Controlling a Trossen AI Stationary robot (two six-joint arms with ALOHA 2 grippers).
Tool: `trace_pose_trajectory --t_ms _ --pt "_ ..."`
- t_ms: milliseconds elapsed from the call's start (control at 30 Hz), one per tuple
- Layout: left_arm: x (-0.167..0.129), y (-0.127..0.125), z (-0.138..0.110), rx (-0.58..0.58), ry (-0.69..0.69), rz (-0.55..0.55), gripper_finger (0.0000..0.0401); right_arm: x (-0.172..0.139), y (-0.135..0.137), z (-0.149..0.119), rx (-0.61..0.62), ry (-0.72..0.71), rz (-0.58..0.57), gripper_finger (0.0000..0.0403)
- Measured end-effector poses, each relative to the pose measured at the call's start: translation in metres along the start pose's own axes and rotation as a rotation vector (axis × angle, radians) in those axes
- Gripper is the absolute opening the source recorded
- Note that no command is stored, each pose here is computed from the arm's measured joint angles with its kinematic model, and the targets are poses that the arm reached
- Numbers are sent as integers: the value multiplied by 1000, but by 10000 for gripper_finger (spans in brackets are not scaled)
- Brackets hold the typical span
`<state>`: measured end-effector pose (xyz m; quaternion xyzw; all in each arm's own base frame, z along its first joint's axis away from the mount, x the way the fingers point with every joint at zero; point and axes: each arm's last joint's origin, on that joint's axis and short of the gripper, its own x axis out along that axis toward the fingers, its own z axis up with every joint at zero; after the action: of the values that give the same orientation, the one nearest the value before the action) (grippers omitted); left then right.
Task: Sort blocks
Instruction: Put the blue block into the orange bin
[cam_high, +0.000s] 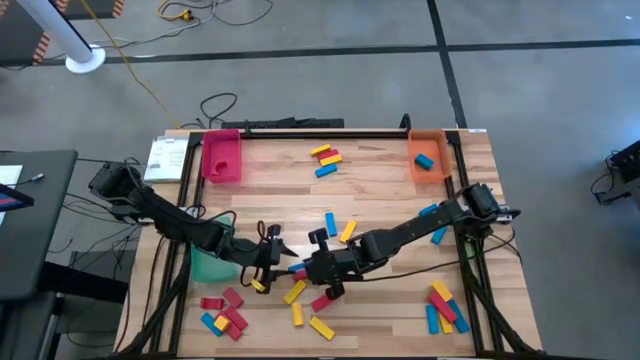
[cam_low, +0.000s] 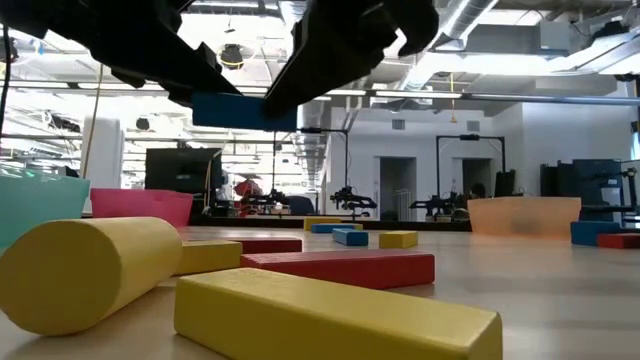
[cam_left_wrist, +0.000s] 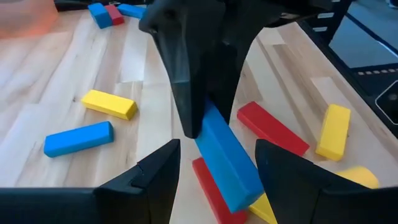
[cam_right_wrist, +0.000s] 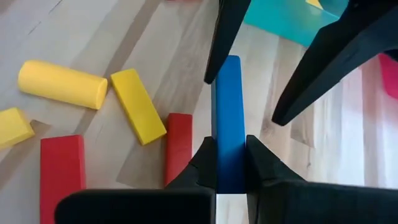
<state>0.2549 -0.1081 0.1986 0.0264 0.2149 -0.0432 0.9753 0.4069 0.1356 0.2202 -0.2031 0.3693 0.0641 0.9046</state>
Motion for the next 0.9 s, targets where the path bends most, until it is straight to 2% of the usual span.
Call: trace_pose_trajectory --t_ms 367,500,633,833,900 --pt "0 1 -2 9 19 15 204 0 -12 0 72 26 -55 36" --pt "0 3 -1 13 20 108 198 0 -12 0 69 25 -56 36" --pt "0 4 5 52 51 163 161 0 -12 0 73 28 -61 36" --pt "-1 5 11 108 75 220 59 1 -19 -3 140 44 -79 36" --pt "-1 5 11 122 83 224 51 2 -22 -4 167 48 -82 36"
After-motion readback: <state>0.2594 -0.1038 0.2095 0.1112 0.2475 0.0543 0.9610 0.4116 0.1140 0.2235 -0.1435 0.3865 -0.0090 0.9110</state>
